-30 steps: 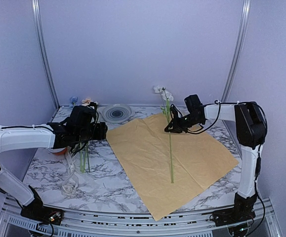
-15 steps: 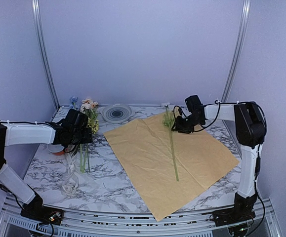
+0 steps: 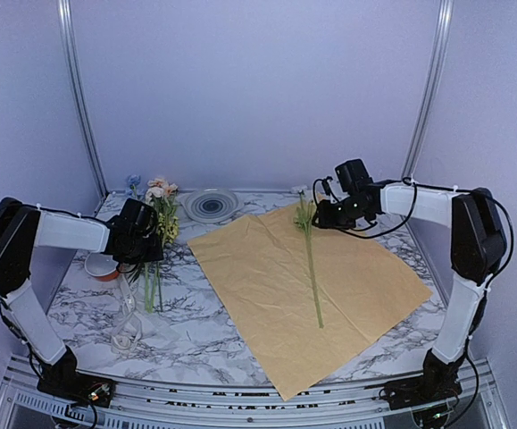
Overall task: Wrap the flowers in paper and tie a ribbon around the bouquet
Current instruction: Pick up the fake flower from the corner of the board, then pass from the left arm to the right
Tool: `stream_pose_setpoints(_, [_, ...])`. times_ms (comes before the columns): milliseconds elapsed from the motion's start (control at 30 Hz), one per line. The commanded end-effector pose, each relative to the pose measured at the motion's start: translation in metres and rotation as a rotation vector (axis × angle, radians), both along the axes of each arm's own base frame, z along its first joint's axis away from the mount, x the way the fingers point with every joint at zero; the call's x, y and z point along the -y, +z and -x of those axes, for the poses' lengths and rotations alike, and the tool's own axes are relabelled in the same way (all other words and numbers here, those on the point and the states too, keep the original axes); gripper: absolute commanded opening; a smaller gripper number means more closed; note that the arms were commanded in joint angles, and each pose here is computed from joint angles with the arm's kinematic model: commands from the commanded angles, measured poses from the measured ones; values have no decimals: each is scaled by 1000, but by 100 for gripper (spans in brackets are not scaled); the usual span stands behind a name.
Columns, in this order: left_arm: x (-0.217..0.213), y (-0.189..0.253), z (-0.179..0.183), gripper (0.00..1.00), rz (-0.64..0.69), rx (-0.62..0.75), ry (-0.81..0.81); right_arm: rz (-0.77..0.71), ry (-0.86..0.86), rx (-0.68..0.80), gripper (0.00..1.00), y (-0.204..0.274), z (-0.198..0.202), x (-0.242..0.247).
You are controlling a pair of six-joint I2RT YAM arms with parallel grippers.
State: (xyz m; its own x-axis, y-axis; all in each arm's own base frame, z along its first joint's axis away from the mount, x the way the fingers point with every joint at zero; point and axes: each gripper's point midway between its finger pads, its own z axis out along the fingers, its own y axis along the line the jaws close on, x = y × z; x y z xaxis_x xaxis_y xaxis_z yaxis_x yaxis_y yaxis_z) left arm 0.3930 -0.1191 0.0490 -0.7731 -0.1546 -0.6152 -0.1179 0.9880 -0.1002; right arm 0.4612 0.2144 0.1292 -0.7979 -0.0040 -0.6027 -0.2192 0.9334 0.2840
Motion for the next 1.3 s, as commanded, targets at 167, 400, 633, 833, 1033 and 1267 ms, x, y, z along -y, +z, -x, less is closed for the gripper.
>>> stream_pose_setpoints(167, [4, -3, -50, 36, 63, 31, 54, 53, 25, -3, 41, -8, 9, 3])
stream_pose_setpoints(400, [2, -10, -57, 0, 65, 21, 78, 61, 47, 8, 41, -4, 13, -1])
stream_pose_setpoints(633, [-4, 44, -50, 0, 139, 181, 114, 69, 64, 20, 41, 7, 20, -4])
stream_pose_setpoints(833, [4, 136, -25, 0, 268, 495, 45, 76, 107, 122, 41, 46, 30, -19])
stream_pose_setpoints(1033, [68, 247, 39, 0, 493, 886, -238, -138, 571, 402, 41, 129, 103, -145])
stream_pose_setpoints(1267, [136, 308, 109, 0, 822, 1053, -509, -462, 1006, 533, 58, 186, 210, -266])
